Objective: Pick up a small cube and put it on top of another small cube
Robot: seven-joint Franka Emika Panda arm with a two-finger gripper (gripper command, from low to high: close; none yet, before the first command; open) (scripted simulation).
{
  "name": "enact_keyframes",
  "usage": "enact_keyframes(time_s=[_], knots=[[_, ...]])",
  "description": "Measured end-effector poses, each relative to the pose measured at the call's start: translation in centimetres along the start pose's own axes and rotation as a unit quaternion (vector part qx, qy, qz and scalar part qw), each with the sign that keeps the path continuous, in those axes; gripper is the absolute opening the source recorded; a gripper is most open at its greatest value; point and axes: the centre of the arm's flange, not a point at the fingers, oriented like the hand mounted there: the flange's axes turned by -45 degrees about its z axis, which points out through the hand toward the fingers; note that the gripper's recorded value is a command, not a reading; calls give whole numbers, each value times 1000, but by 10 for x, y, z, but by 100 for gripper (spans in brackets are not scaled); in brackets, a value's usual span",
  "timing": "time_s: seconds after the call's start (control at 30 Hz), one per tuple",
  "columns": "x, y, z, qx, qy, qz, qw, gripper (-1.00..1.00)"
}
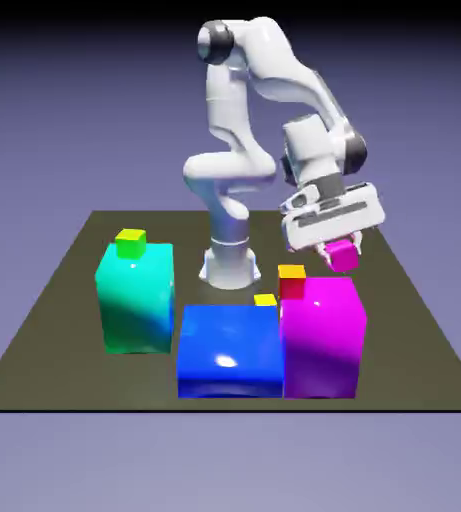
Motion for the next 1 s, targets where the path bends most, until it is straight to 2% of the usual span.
enact_keyframes(time_s=[0.3, 0.57, 0.67, 0.73, 0.9, 0.93, 1.0], knots=[[8, 152, -107, -171, 9, 186, 967, -100], [-62, 262, -207, -333, 19, 396, 855, -100], [-117, 298, -182, -313, -13, 508, 803, -100], [-118, 298, -181, -313, -13, 510, 801, -100], [-142, 325, -129, -313, -13, 510, 801, -100], [-145, 327, -124, -313, -13, 510, 801, 100], [-145, 327, -124, -314, -14, 510, 801, 100]])
